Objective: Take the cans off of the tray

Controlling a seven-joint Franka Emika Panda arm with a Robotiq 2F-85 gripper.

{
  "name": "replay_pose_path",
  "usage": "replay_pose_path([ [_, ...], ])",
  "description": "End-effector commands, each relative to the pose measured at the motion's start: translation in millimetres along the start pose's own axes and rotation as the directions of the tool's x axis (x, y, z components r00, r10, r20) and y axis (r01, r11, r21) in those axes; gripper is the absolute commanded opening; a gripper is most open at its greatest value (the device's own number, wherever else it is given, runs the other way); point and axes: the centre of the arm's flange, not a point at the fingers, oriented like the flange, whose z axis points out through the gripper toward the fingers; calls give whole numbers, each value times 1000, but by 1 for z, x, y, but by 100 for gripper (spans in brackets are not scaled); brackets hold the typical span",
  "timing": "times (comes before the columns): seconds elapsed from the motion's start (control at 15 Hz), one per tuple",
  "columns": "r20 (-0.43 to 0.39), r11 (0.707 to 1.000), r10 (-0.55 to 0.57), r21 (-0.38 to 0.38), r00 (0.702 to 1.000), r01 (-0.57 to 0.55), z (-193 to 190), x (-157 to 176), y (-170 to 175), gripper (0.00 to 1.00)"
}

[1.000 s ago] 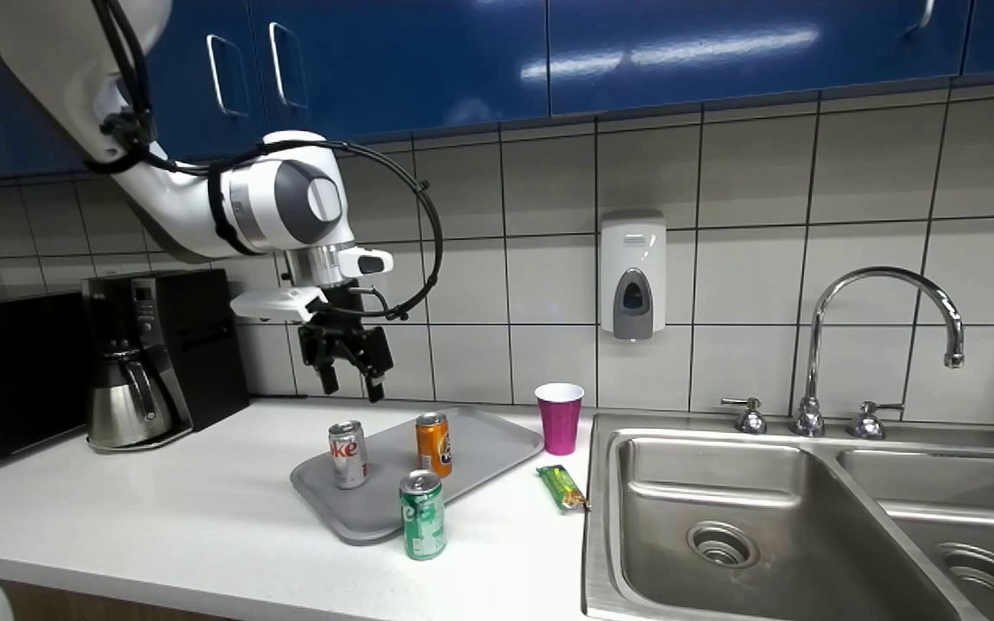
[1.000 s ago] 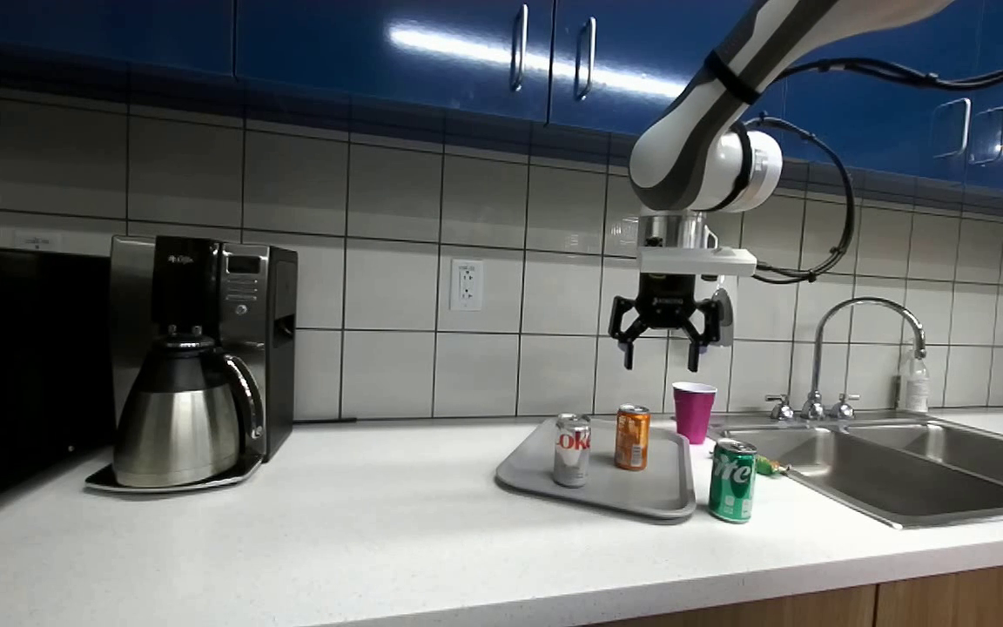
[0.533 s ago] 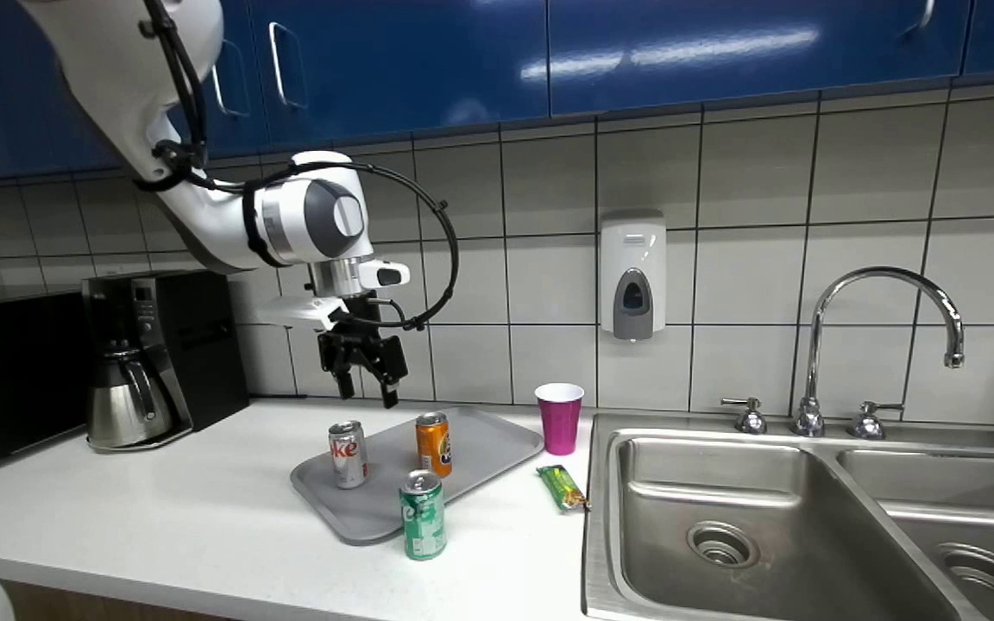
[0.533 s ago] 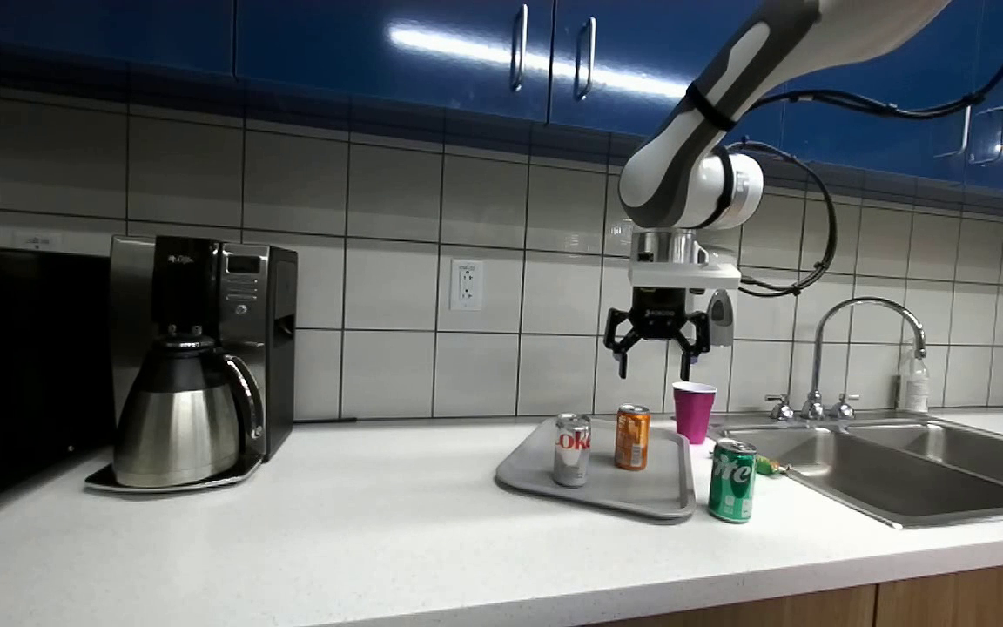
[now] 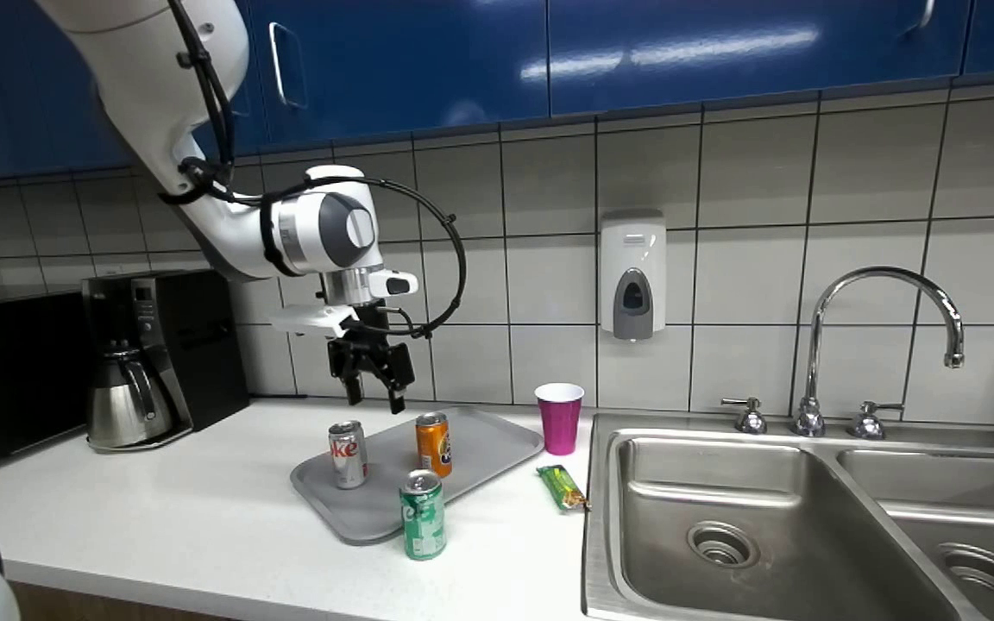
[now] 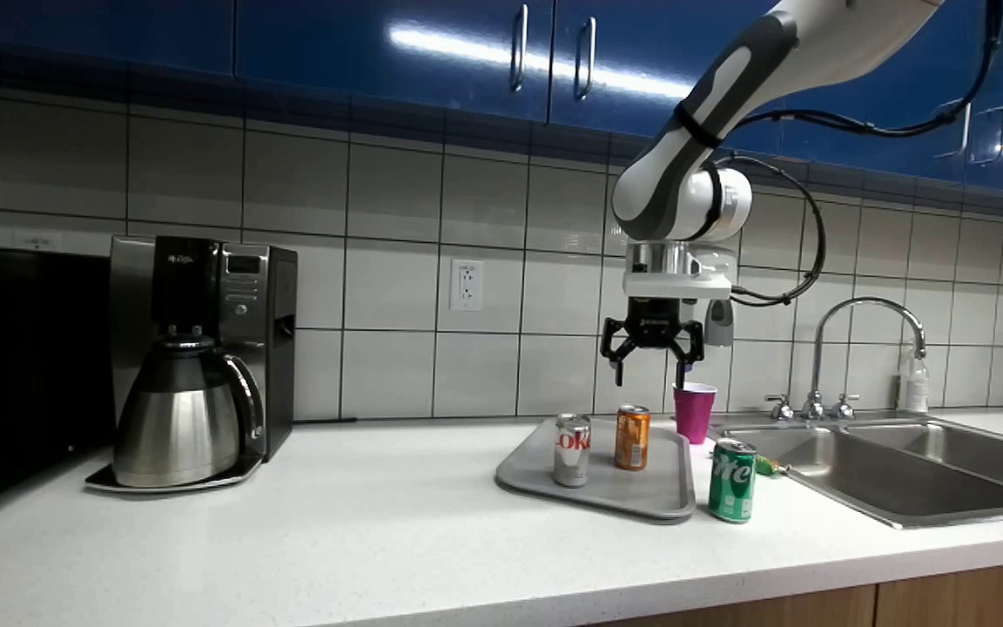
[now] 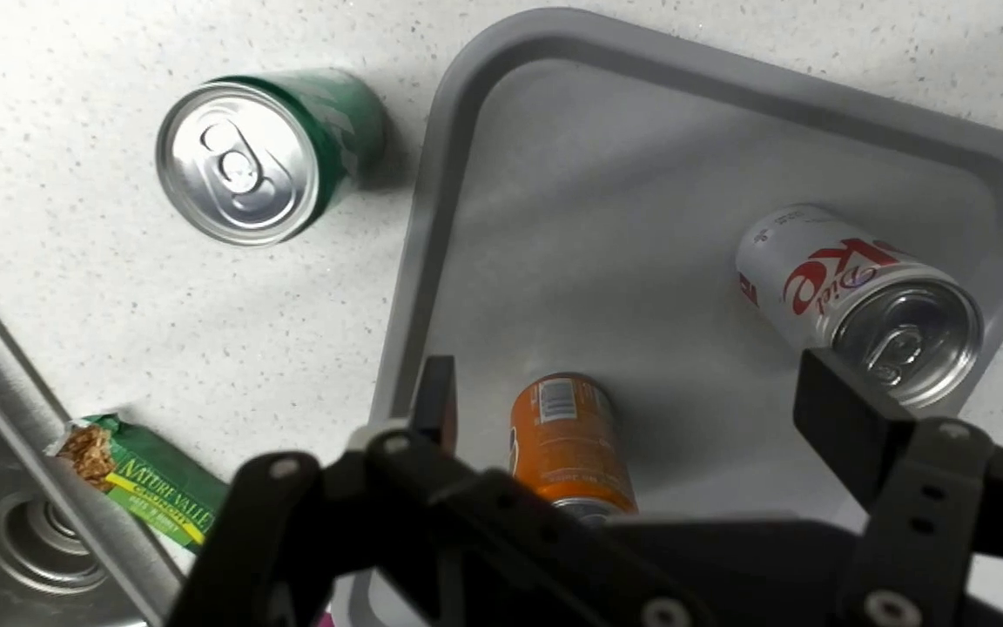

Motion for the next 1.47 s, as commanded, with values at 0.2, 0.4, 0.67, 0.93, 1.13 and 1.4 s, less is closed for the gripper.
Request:
replay_pose_path([
  [0.2,11,999,21,-26,1000,-21,9,24,-1,100],
  [0.4,15,999,22,-26,1000,-21,14,34,0,100],
  [0.67,27,999,28,-29,999,-27,26,58,3,100],
  [0.93,40,999,37,-35,998,-36,42,78,8,100],
  [1.13,53,999,32,-42,998,-30,53,91,8,100],
  [1.4,74,998,24,-51,997,-20,65,107,6,100],
])
